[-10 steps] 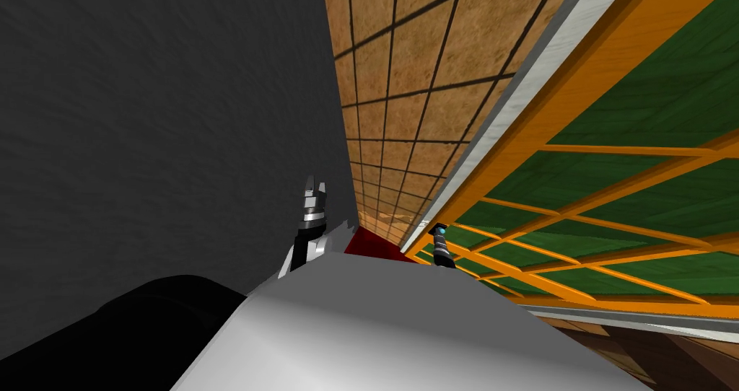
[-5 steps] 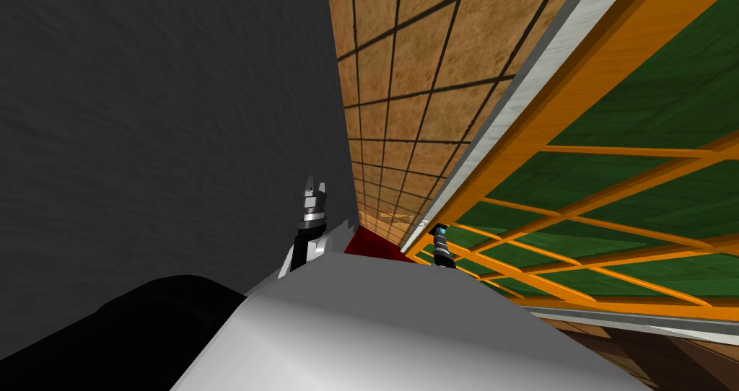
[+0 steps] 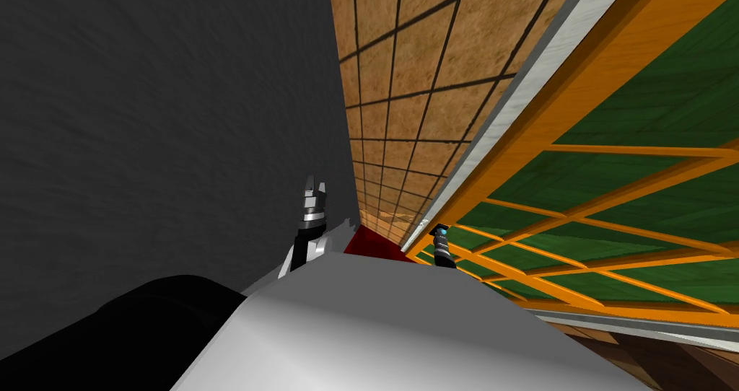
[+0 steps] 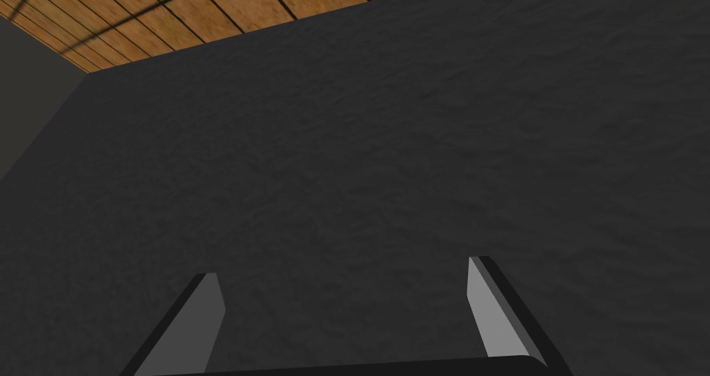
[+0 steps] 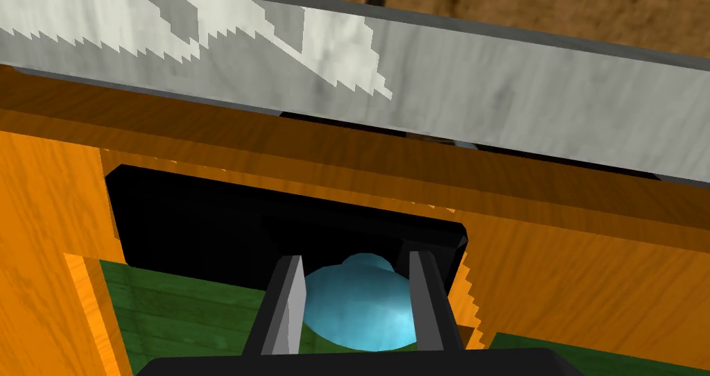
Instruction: Pull the door open
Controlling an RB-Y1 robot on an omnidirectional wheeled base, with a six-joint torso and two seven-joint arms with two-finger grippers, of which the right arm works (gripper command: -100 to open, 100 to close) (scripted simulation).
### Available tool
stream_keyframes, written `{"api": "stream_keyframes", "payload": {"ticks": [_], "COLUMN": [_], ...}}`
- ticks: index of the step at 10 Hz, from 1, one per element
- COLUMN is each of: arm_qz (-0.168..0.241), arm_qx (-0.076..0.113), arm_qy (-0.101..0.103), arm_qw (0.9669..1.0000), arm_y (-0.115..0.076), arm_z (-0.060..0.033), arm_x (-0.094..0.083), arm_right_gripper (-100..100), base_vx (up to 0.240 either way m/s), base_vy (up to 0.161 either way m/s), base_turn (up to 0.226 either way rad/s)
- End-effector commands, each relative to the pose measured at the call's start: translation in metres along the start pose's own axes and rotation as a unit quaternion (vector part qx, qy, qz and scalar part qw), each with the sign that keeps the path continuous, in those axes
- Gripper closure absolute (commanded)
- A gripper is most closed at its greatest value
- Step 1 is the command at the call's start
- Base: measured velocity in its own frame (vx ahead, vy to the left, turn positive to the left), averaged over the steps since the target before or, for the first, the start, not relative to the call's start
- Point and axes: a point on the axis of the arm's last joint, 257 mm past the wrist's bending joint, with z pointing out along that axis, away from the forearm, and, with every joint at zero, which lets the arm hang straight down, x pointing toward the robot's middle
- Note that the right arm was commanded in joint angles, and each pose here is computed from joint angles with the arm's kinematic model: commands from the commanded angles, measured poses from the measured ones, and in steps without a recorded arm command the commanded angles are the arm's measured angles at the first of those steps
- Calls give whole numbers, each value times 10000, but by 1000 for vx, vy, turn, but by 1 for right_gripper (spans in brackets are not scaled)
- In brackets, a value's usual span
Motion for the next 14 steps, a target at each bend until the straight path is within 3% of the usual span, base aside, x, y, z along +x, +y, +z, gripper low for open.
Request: {"api": "stream_keyframes", "payload": {"ticks": [1,5,7,8,12,14], "arm_qz": [-69,416,416,658,658,901], "arm_qx": [84,26,26,-2,-2,-31], "arm_qy": [-204,-225,-225,-234,-234,-242], "arm_qw": [9997,9989,9989,9976,9976,9956], "arm_y": [-72,-49,-49,-38,-38,-28], "arm_z": [5,4,4,3,3,1], "arm_x": [-286,-301,-301,-309,-309,-317], "arm_right_gripper": [100,100,100,100,100,100], "base_vx": [-15,-44,6,-24,-14,-33], "base_vy": [15,-16,0,-10,-2,-19], "base_turn": [13,70,-12,87,14,65]}}
